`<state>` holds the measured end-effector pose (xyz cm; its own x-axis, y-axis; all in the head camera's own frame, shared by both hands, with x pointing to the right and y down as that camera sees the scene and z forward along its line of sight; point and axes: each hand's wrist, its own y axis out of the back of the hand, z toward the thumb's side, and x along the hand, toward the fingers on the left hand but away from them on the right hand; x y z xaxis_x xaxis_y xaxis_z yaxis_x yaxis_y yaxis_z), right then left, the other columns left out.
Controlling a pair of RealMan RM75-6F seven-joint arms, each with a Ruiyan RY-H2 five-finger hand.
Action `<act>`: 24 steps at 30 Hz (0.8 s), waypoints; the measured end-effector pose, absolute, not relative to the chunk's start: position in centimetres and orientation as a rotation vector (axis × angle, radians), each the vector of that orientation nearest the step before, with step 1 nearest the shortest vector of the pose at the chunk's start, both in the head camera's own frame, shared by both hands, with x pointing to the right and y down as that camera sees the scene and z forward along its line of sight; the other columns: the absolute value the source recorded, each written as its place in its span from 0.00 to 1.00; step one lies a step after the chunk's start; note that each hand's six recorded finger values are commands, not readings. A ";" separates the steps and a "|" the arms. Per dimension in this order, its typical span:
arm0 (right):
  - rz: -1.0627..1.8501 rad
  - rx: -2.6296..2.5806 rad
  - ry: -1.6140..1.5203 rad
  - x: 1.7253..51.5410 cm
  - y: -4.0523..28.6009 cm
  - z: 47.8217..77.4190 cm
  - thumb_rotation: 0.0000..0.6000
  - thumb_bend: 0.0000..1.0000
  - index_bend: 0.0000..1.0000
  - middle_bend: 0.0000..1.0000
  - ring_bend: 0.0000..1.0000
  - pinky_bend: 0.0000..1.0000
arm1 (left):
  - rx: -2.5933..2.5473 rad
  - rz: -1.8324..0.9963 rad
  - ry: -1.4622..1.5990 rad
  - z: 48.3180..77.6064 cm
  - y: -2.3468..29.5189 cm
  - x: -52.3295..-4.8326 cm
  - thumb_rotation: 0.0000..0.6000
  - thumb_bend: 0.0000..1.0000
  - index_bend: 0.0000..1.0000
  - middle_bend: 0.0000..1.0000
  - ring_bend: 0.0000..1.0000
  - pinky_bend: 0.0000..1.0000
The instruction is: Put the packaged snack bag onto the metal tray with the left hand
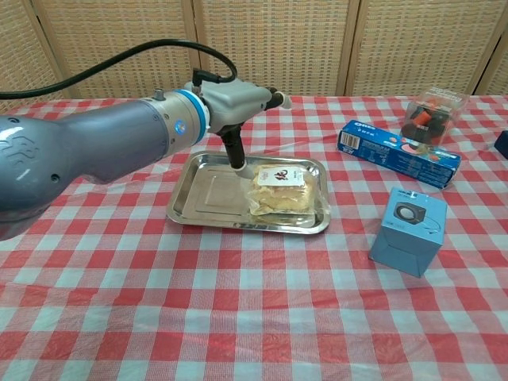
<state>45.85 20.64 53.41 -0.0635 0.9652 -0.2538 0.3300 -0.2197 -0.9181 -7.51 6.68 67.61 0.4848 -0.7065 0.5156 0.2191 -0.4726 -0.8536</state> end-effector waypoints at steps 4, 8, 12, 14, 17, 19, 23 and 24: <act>1.314 -1.576 -1.404 46.1 20.6 53.5 1.00 0.06 0.10 0.00 0.00 0.00 | -1.740 -1.136 0.466 66.2 6.9 -8.7 1.00 0.12 0.00 0.00 0.00 0.00; 1.334 -1.560 -1.410 46.6 20.6 53.6 1.00 0.06 0.07 0.00 0.00 0.00 | -1.716 -1.113 0.550 64.2 7.2 -11.6 1.00 0.12 0.00 0.00 0.00 0.00; 1.356 -1.536 -1.399 46.8 20.6 53.7 1.00 0.06 0.02 0.00 0.00 0.00 | -1.659 -1.119 0.647 62.3 7.9 -16.7 1.00 0.12 0.00 0.00 0.00 0.00; 1.367 -1.522 -1.383 46.7 20.6 53.8 1.00 0.06 0.01 0.00 0.00 0.00 | -1.623 -1.135 0.692 61.5 8.9 -20.0 1.00 0.12 0.00 0.00 0.00 0.00; 1.384 -1.501 -1.354 46.6 20.7 53.9 1.00 0.06 0.00 0.00 0.00 0.00 | -1.578 -1.164 0.747 60.6 11.0 -24.7 1.00 0.12 0.00 0.00 0.00 0.00; 1.399 -1.490 -1.332 46.5 20.7 54.1 1.00 0.06 0.00 0.00 0.00 0.00 | -1.561 -1.189 0.783 60.2 12.5 -27.3 1.00 0.12 0.00 0.00 0.00 0.00; 1.417 -1.491 -1.305 46.2 20.8 54.6 1.00 0.06 0.00 0.00 0.00 0.00 | -1.544 -1.254 0.863 59.5 16.3 -32.5 1.00 0.12 0.00 0.00 0.00 0.00; 1.417 -1.494 -1.300 46.0 20.8 54.7 1.00 0.06 0.00 0.00 0.00 0.00 | -1.541 -1.269 0.876 59.5 17.0 -33.5 1.00 0.12 0.00 0.00 0.00 0.00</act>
